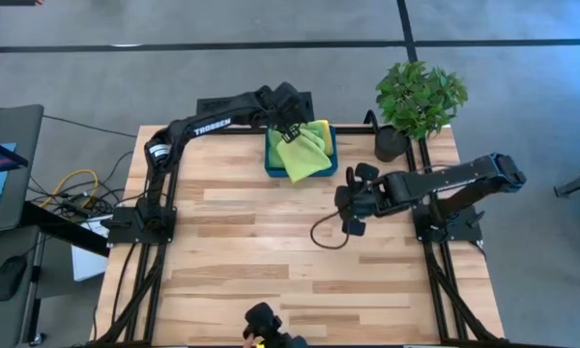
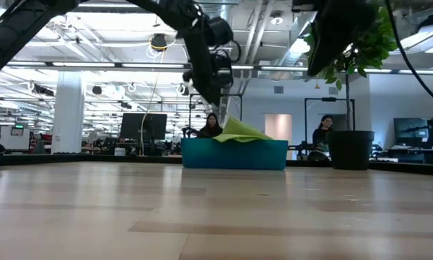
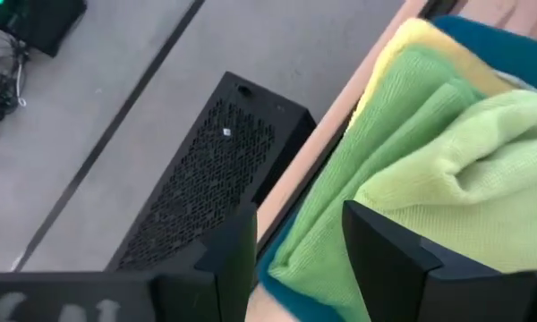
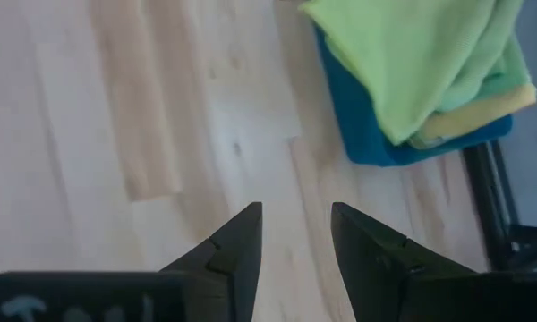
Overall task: Fold microfiber towels
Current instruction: Put the folded light green microfiber cloth into the blue bin
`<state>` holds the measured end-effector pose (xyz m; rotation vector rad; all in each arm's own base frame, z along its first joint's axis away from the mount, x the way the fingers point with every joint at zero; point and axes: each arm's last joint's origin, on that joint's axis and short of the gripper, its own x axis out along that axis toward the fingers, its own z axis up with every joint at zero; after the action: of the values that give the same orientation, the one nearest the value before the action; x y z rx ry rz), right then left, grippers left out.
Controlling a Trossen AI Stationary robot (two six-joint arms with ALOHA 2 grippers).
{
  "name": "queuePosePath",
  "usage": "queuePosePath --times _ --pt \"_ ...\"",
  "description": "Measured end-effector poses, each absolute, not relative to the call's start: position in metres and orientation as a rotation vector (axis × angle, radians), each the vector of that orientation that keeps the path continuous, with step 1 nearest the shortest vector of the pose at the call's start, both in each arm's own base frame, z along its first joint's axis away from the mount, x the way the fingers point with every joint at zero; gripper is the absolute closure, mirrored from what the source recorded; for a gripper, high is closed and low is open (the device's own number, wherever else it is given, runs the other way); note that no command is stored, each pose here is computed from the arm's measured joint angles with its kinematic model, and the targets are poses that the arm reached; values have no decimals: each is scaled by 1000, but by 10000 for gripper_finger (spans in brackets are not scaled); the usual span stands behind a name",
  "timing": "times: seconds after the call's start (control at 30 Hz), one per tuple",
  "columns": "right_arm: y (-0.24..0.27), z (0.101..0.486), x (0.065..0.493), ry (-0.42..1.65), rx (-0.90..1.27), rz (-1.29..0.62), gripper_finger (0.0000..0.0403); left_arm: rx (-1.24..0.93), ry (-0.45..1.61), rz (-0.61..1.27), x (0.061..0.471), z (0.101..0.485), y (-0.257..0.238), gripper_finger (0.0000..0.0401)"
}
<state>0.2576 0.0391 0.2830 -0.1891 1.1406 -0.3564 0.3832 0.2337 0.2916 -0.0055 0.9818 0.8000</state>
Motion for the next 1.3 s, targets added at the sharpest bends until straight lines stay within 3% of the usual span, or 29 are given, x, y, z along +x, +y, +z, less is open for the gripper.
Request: queuePosePath --times 0.37,0.7,0.97,1.3 --pt "-16 296 272 1036 -268 -361 244 31 1234 665 359 332 180 241" --pt "-89 305 281 841 -254 -124 244 -7 1169 587 311 367 77 241" --pt "-142 275 312 777 -431 -152 244 -86 1104 594 273 355 16 241" --pt "-184 255 342 801 -317 -206 244 -14 1120 632 258 337 -9 241"
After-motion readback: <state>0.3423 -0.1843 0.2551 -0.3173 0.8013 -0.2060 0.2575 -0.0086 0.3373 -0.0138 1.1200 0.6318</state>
